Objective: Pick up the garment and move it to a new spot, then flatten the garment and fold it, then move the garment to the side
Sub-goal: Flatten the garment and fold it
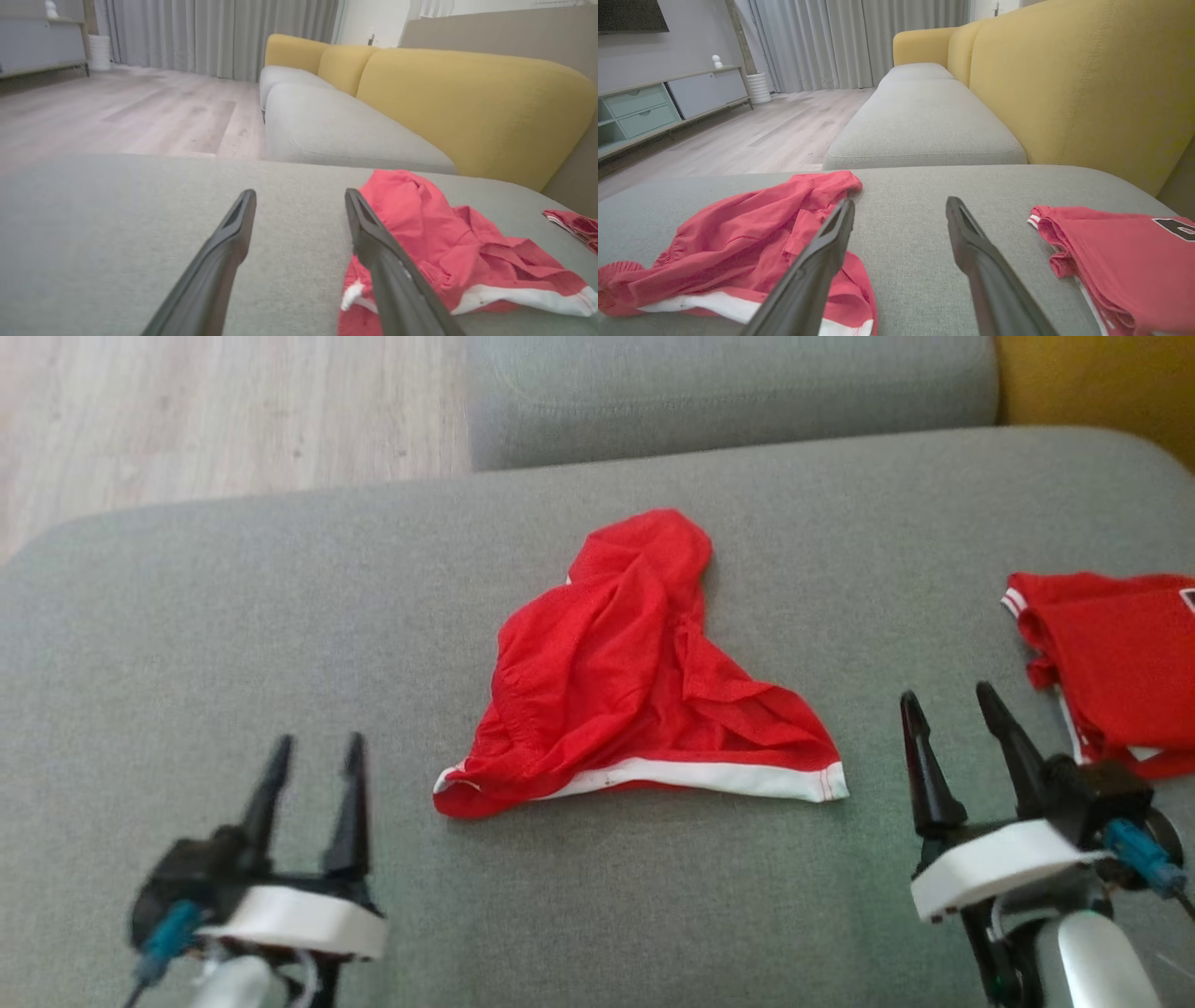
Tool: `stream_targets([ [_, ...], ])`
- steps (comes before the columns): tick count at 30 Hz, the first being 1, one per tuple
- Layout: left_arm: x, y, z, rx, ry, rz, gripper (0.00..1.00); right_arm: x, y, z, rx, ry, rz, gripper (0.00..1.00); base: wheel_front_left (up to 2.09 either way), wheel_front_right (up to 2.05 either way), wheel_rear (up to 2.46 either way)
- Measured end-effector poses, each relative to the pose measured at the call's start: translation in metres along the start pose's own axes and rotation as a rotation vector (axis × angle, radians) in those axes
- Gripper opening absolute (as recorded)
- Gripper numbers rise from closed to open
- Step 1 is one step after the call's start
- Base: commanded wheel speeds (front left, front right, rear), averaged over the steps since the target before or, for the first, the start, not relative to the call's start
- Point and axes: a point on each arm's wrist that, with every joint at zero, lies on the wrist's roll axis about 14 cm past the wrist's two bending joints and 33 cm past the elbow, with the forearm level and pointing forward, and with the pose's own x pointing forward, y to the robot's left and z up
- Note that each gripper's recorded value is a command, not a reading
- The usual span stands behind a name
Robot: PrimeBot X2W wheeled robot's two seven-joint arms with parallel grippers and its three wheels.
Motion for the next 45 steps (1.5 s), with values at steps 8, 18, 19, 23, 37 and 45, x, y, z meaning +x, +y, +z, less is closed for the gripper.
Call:
stream_targets([
  [8, -0.020, 0.025, 0.033, 0.102, -0.104, 0.065, 1.00, -0.023, -0.002, -0.004, 0.002, 0.021, -0.015, 1.00, 0.00, 0.00, 0.00],
  [18, -0.036, 0.032, 0.019, 0.100, -0.068, 0.098, 1.00, -0.027, 0.005, -0.008, 0.006, 0.034, 0.003, 1.00, 0.00, 0.00, 0.00],
  [19, -0.036, 0.032, 0.017, 0.099, -0.063, 0.099, 1.00, -0.027, 0.005, -0.009, 0.006, 0.035, 0.003, 1.00, 0.00, 0.00, 0.00],
  [23, -0.036, 0.031, 0.016, 0.095, -0.058, 0.097, 1.00, -0.026, 0.006, -0.011, 0.007, 0.042, 0.005, 1.00, 0.00, 0.00, 0.00],
  [37, -0.021, -0.023, -0.046, 0.074, 0.185, -0.137, 1.00, -0.016, 0.016, -0.028, 0.021, 0.099, 0.039, 1.00, 0.00, 0.00, 0.00],
  [45, 0.015, -0.019, -0.081, 0.126, 0.321, -0.157, 1.00, 0.005, 0.022, -0.028, 0.023, 0.101, 0.063, 1.00, 0.00, 0.00, 0.00],
])
